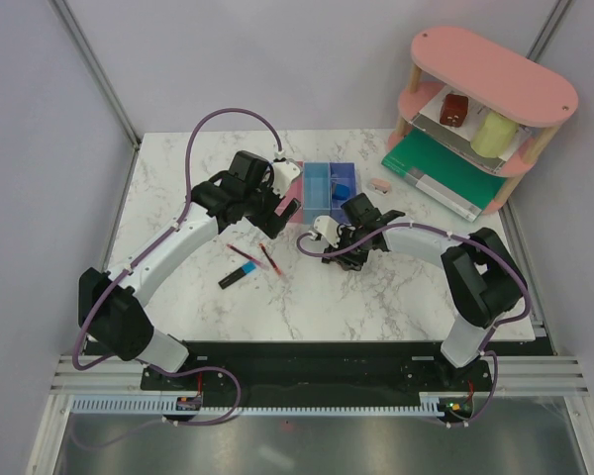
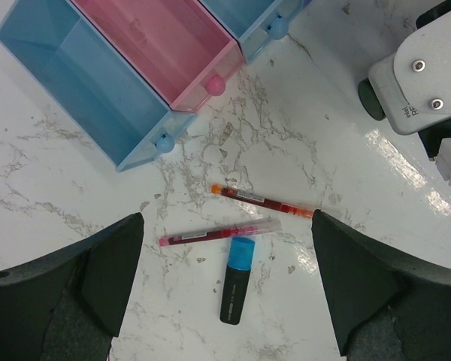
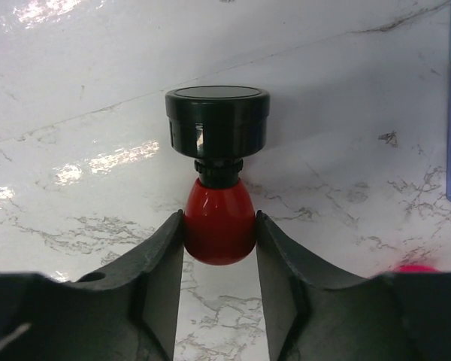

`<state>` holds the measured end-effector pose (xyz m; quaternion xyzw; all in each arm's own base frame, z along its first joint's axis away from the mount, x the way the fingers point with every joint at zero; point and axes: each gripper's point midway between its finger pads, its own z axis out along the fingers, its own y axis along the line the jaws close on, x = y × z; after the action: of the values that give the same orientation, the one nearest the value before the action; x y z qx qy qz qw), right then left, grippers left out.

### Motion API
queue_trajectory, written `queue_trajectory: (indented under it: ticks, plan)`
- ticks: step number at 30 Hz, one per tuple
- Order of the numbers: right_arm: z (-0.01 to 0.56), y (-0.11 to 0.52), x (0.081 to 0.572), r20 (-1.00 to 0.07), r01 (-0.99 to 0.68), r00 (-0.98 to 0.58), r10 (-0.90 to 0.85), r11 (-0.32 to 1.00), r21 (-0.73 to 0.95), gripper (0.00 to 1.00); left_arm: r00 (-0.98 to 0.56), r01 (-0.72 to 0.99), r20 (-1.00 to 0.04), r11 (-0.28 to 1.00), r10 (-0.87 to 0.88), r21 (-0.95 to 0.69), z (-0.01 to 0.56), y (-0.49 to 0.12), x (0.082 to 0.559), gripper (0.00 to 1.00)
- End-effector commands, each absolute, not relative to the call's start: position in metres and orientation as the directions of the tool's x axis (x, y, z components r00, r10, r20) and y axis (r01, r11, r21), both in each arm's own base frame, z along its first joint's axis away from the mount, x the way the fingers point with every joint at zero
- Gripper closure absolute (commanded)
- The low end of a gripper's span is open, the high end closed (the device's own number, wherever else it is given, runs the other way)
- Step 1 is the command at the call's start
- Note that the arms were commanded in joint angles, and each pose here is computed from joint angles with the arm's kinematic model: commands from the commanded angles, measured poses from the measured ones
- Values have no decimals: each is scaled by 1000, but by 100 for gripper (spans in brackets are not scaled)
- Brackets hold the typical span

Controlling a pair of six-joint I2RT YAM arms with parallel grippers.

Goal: Sort the stationery into containers
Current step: Pick up the stationery from the center of the board.

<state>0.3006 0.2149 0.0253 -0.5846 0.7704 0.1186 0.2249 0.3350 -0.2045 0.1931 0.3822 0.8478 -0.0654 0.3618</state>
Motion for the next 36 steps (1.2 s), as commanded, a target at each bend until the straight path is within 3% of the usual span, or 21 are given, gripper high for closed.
queue_trajectory:
  ticks: [1,4,10,16,24,33,36]
  plan:
    - [40,232,313,-545,-955,-186,-818,281,-96,59,-379,694,-699,686,607,219,214,-209,346,0]
    - [42,232,314,-551,-952,-192,-812,290,-96,65,-384,690,-697,690,605,219,212,-208,346,0]
    - [70,230,312,-592,-933,-204,-779,339,-125,68,-412,666,-687,712,599,221,198,-206,351,0]
    - [123,226,309,-669,-901,-166,-724,387,-195,69,-445,691,-713,715,542,112,189,-227,349,0]
    - [145,225,311,-685,-890,-166,-709,407,-206,70,-459,734,-772,678,440,-50,203,-265,349,0]
    - [154,225,313,-696,-881,-157,-701,418,-223,71,-518,813,-783,484,345,-324,229,-313,316,0]
    - [161,226,314,-707,-877,-155,-690,426,-224,71,-535,809,-768,477,353,-344,220,-317,318,1]
